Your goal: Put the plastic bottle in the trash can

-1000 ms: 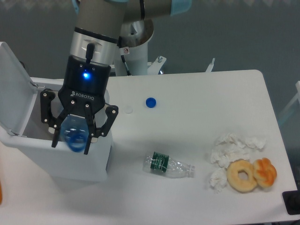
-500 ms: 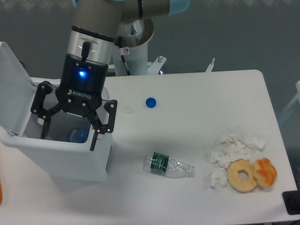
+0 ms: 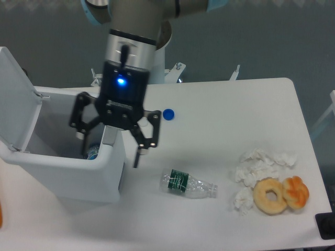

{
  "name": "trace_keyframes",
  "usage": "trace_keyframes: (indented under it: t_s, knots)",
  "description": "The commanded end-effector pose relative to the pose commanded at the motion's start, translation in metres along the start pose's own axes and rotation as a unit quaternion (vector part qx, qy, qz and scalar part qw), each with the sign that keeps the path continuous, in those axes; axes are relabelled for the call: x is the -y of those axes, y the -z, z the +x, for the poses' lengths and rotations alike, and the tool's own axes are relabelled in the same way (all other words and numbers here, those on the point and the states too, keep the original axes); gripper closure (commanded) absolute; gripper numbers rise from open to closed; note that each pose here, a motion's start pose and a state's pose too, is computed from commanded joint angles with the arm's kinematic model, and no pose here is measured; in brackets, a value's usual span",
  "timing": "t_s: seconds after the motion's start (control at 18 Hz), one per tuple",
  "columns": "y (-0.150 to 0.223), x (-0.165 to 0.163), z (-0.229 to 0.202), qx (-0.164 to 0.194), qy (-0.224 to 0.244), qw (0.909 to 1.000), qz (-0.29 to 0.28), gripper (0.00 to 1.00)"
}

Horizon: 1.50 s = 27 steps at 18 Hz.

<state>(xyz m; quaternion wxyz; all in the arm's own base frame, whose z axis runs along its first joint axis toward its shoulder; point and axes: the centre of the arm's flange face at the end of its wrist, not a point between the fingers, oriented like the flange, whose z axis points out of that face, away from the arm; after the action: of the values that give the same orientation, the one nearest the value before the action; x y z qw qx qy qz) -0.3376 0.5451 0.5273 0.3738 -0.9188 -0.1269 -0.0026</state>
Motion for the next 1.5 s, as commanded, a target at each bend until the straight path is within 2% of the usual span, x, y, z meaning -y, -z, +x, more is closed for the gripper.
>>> trace_keyframes:
  t_s: [0.11,0.28,0.56,0.61,0.83,1.0,1.06,1.33,1.39,1.5]
  knots:
    - [-0.007,-0.012,-0.011,-0.001,0.002,0.9998,-0.020,0.00]
    - [-0.013,-0.039,-0.045,0.000,0.037,0.9979,-0.053,0.00]
    - [-0.022,-0.101,-0.100,-0.017,-0.020,0.9921,-0.123,0.00]
    - [-0.019,-0.109,-0.111,-0.011,-0.032,0.9893,-0.142,0.00]
    - [-0.030,-0.133,-0.136,0.004,-0.117,0.9697,-0.215,0.00]
    - [-0.039,-0.146,-0.153,0.003,-0.125,0.9636,-0.236,0.00]
    - [-0.038,-0.148,-0.157,0.011,-0.136,0.9587,-0.249,0.00]
    - [-0.047,-0.173,-0.193,0.008,-0.240,0.9170,-0.318,0.00]
    - [-0.043,-0.174,-0.199,0.012,-0.246,0.9146,-0.321,0.00]
    - [-0.040,-0.178,-0.204,0.012,-0.242,0.9155,-0.321,0.00]
